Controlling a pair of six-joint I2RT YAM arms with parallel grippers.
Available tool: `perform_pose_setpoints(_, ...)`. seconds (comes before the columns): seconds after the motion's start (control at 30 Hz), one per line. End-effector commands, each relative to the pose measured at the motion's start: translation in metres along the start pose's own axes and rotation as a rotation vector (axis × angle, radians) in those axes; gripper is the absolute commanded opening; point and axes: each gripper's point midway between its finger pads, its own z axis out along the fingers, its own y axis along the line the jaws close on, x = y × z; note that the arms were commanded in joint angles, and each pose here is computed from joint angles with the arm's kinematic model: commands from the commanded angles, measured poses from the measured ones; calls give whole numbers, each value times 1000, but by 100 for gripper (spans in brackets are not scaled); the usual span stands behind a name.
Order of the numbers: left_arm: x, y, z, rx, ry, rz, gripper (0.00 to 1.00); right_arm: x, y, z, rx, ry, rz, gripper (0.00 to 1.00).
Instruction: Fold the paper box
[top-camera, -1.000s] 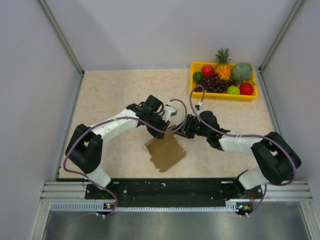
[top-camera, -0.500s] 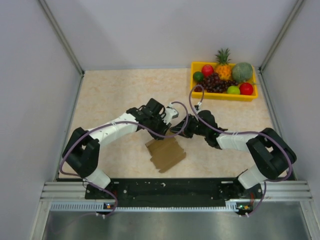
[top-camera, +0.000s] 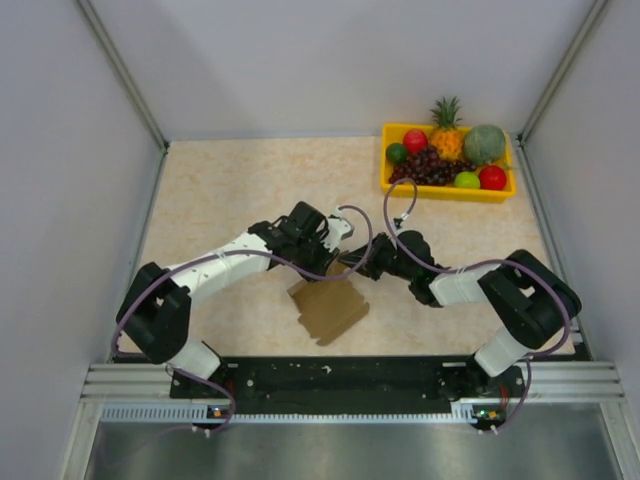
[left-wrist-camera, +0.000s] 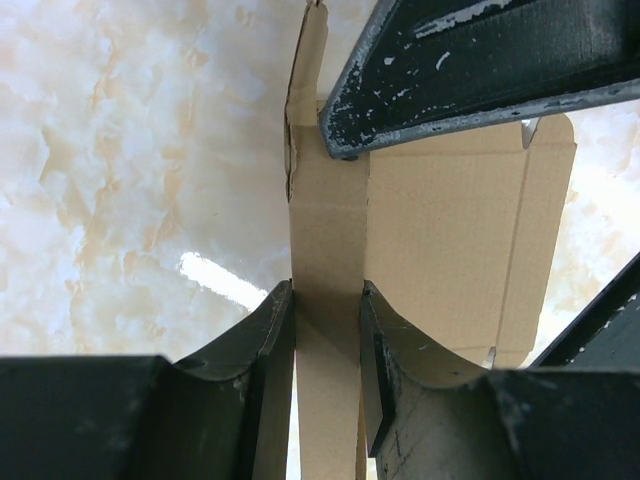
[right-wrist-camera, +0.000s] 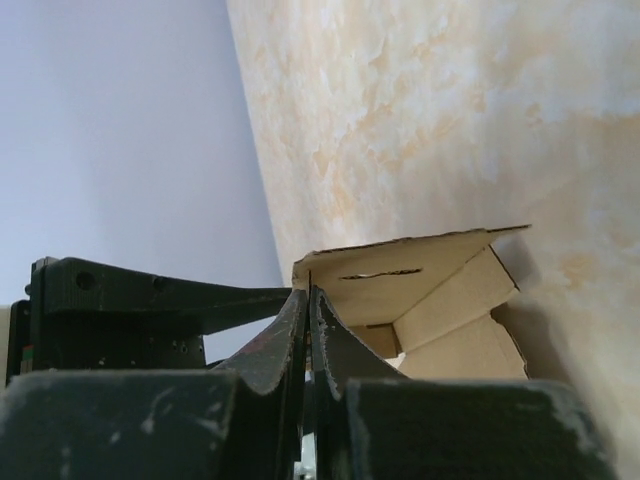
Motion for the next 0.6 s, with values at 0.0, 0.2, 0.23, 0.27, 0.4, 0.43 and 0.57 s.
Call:
perform_pose_setpoints(0.0,-49,-6,-20,-21,-224,8,18,21,22,5,-97,2,162,0)
perform_pose_setpoints(0.2,-57,-6,-27,-37,-305,-28,18,37,17,9,-113,14,263,0)
perform_pose_setpoints(0.23,-61,-7,-29,-36,-326,-28,18,40,20,11,-126,23,276,0)
perform_pose_setpoints(0.27,-61,-7,-29,-38,-335,-28,18,41,22,13,-151,29,317,0)
perform_pose_setpoints(0.4,-67,-10,-33,-26,-367,-23,19,60,28,19,-188,75,377,0)
perform_pose_setpoints(0.43,-67,-10,-33,-25,-368,-24,18,62,28,20,-187,80,383,0)
perform_pose_setpoints(0.57,-65,-11,-32,-23,-366,-23,18,57,26,17,-187,31,371,0)
